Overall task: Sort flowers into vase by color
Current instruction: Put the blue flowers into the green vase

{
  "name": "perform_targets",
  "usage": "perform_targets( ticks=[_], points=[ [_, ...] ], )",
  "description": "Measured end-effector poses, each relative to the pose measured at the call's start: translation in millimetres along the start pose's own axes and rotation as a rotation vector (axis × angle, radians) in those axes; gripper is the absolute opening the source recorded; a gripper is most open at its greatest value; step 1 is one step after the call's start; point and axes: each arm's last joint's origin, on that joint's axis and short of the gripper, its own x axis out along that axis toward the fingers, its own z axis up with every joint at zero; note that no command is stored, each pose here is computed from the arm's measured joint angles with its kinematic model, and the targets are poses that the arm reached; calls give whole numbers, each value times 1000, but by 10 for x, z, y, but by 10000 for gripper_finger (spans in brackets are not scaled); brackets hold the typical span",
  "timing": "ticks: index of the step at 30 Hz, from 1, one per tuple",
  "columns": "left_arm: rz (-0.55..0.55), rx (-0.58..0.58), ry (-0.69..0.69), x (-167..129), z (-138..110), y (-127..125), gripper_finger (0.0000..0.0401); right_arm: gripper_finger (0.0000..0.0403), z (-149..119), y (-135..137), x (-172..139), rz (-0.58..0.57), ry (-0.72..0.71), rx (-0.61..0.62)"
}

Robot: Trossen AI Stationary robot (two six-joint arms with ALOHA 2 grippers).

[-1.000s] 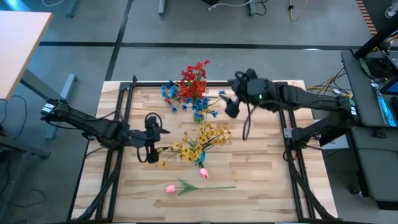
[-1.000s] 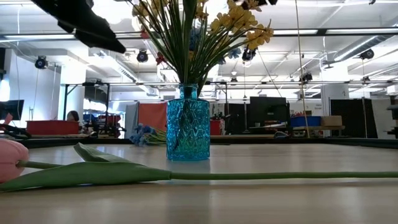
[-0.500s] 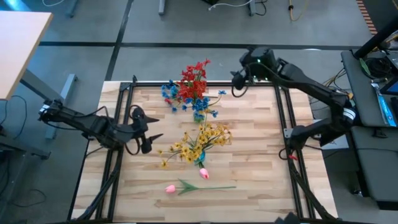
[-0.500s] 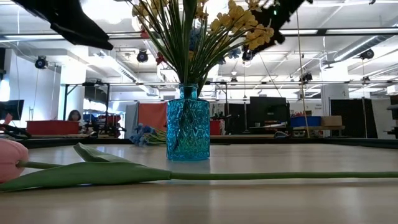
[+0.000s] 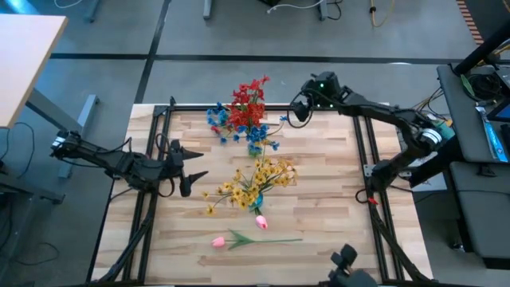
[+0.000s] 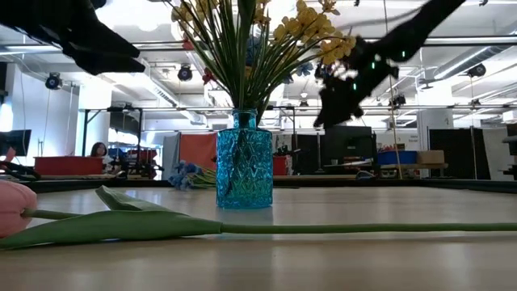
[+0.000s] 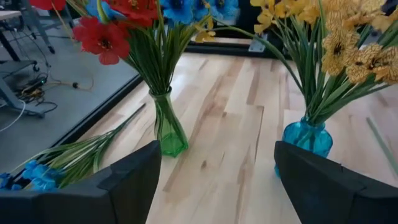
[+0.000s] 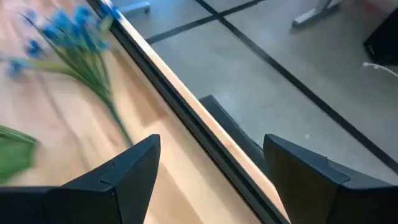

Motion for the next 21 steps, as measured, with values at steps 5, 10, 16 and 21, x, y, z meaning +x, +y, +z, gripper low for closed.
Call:
perform_targets(
  ticks=[5,10,16,21],
  points=[
    [-5,-21,-28,-1,-48,10,295,260,-404,-105,291,108,-9,29],
    [13,-9,-37,3,-66,17,295,246,-649,-61,580,224,-18,9],
    [45,-4,-55,2,-48,25,295,235,-729,19,925,261,30,-25],
    [44,-25,-60,2,-44,25,295,236,-682,34,1054,338,13,-31]
  ],
)
